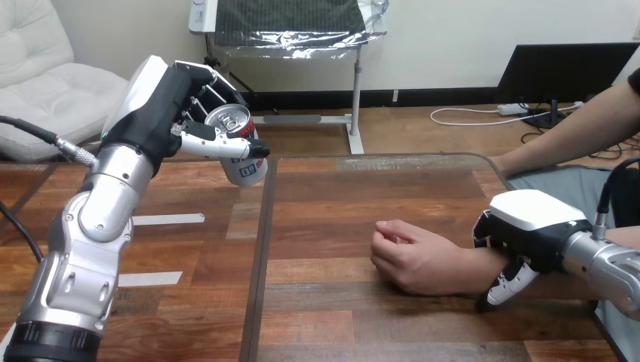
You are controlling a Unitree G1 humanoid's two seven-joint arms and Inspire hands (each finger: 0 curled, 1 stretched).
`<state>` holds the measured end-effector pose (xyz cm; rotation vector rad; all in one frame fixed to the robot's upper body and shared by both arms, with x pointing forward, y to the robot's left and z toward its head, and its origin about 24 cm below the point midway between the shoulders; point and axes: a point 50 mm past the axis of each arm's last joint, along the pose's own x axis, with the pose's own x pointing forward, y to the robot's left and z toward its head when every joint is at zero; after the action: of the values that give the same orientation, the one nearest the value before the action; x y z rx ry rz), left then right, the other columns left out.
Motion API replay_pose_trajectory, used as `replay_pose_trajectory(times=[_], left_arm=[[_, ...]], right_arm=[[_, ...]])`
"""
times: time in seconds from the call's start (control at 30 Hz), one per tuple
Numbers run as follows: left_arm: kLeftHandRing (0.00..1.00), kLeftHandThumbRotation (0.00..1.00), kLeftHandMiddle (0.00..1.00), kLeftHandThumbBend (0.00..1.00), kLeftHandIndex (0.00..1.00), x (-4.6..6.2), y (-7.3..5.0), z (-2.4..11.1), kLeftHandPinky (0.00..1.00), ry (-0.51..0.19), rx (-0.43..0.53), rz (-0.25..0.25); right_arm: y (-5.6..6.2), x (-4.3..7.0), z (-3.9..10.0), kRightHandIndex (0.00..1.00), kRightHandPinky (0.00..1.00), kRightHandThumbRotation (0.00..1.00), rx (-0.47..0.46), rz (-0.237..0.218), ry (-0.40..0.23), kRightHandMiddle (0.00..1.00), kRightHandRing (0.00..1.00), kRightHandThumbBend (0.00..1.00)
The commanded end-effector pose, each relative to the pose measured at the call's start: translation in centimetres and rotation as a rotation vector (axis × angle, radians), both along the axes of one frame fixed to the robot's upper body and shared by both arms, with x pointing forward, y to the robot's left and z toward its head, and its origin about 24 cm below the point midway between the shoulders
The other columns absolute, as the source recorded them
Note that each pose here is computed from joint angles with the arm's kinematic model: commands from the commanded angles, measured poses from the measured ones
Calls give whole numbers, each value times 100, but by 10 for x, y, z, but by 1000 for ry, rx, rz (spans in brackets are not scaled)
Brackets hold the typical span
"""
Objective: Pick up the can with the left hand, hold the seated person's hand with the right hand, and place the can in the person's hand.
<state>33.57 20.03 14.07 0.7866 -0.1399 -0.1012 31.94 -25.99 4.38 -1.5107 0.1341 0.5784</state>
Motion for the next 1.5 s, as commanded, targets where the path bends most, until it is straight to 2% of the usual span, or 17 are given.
replay_pose_trajectory(times=[0.0,0.4,0.8,1.47], left_arm=[[32,0,39,73,42,5,-5,27,27,-115,-8,-21],[32,0,39,74,42,6,-7,21,27,-88,-16,-20],[33,0,40,74,43,8,-11,15,28,-64,-29,-21],[33,0,40,73,43,17,-20,0,28,-25,-43,-36]], right_arm=[[17,-3,-12,36,22,22,129,7,-2,35,28,77],[19,3,1,36,26,19,201,3,-50,37,31,78],[20,9,16,35,25,20,224,10,-97,35,30,78],[26,17,34,38,26,22,263,15,-139,36,31,79]])
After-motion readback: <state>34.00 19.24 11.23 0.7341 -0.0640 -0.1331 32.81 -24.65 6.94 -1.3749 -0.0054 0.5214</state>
